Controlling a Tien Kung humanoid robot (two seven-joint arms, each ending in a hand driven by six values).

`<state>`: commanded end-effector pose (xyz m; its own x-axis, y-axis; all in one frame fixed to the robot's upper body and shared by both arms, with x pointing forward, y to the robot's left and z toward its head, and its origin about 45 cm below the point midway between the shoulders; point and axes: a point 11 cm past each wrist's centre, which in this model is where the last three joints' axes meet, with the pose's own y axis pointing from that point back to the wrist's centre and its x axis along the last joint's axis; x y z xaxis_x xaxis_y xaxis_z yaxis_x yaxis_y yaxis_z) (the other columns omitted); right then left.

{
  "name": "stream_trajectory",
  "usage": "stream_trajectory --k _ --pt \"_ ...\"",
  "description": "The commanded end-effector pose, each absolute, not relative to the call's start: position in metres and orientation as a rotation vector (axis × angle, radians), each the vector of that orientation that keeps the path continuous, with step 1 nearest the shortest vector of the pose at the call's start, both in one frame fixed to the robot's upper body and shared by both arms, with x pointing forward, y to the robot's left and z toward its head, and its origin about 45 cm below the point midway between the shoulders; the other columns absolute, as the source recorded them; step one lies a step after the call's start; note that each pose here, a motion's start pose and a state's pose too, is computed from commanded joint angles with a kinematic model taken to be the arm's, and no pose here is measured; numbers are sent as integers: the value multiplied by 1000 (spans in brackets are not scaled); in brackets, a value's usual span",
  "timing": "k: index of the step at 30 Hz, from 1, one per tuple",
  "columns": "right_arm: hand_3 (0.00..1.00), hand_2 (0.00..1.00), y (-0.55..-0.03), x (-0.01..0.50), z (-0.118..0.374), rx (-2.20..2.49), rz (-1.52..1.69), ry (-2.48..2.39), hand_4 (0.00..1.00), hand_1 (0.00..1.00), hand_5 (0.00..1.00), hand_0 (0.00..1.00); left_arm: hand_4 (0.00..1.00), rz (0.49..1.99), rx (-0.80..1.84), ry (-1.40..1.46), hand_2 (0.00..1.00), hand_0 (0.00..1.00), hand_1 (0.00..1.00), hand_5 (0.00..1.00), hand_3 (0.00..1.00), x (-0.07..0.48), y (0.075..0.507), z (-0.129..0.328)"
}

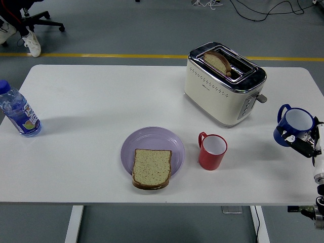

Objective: Pick up the cup,pour liquid into bread,place the cup on the desk

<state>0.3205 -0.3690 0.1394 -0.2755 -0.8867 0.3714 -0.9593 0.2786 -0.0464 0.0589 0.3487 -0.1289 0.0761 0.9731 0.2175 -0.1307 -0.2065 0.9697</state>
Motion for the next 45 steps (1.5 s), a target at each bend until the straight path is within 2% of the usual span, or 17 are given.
stream_trajectory --k 32,45 --pt "383 296 -329 315 102 1780 346 -2156 773 72 2 129 365 1338 1313 944 618 627 580 980 557 59 346 -129" --pt "387 301 -321 311 90 1809 316 -2117 734 74 2 140 365 1333 1315 942 617 626 583 981 557 59 345 -130"
